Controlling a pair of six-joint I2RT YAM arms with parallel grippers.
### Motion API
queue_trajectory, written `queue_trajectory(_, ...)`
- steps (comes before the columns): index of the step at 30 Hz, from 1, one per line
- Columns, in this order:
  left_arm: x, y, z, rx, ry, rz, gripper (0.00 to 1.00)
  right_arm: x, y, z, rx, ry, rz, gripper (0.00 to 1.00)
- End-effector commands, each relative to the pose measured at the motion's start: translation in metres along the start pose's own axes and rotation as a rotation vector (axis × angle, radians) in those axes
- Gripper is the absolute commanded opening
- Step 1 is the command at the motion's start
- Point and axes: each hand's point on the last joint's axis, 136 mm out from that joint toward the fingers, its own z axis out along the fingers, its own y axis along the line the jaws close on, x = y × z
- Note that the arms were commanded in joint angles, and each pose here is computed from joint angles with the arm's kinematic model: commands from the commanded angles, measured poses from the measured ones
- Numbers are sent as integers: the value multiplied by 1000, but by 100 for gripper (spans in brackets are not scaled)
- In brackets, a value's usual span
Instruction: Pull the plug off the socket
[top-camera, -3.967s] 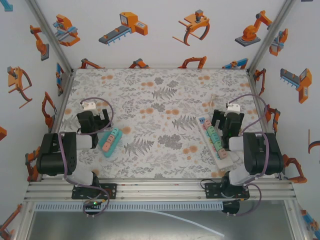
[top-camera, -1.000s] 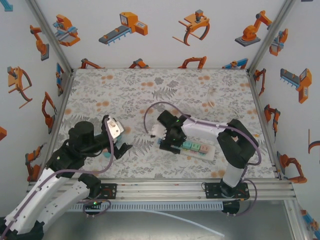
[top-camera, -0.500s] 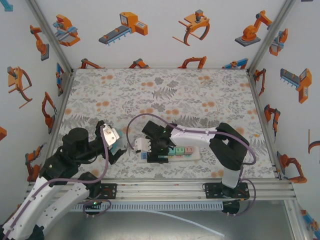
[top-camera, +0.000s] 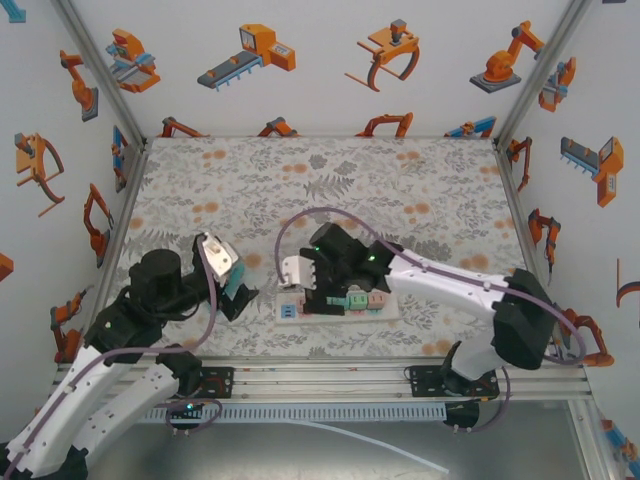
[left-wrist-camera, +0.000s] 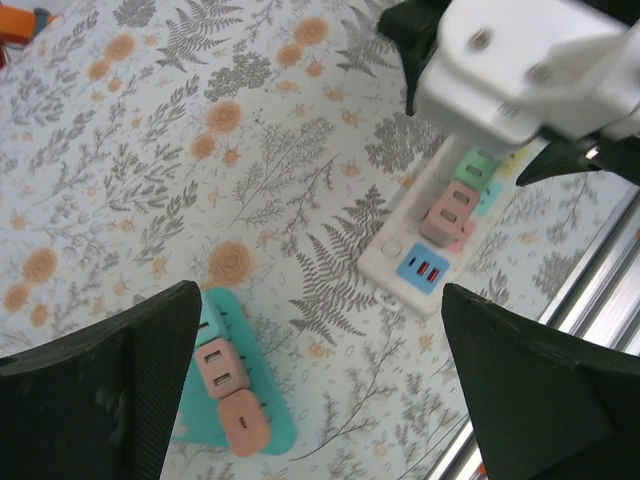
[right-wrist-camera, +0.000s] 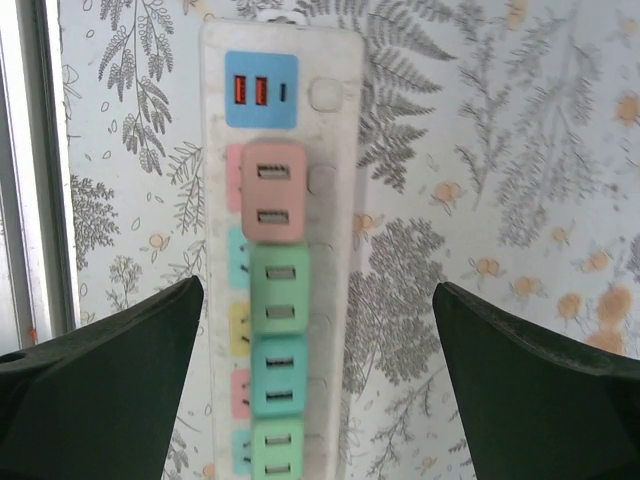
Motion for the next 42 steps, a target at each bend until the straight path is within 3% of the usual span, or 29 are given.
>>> queue_trajectory(1,-7,18,13,-88,-20,-267,97,8,-14,-34,44,-116,67,83)
queue_trajectory(7,29,33,39,-200,116,-648,99,58,-12,-77,96,-150,89,83)
queue_trajectory(15,93,15,76,-206,300,-918,90,112,12,-79,-3,-24,209,78)
queue_trajectory(20,123,12,82,-249,378,-962,84,112,24,-63,-130,-53,239,74)
queue_trajectory(24,132,1,91,-184,400,-936,76,115,16,-50,-127,-62,224,68)
queue_trajectory(28,145,-11,102,-133,499,-922,65,118,12,-43,-112,-66,191,59)
queue_trajectory(31,157,-13,110,-144,544,-940,62,121,13,-42,-120,-50,184,50)
queue_trajectory(38,178,-13,123,-174,589,-971,61,126,16,-41,-116,-34,173,41)
queue_trajectory(42,182,-24,131,-111,620,-973,60,128,17,-39,-112,-28,169,38)
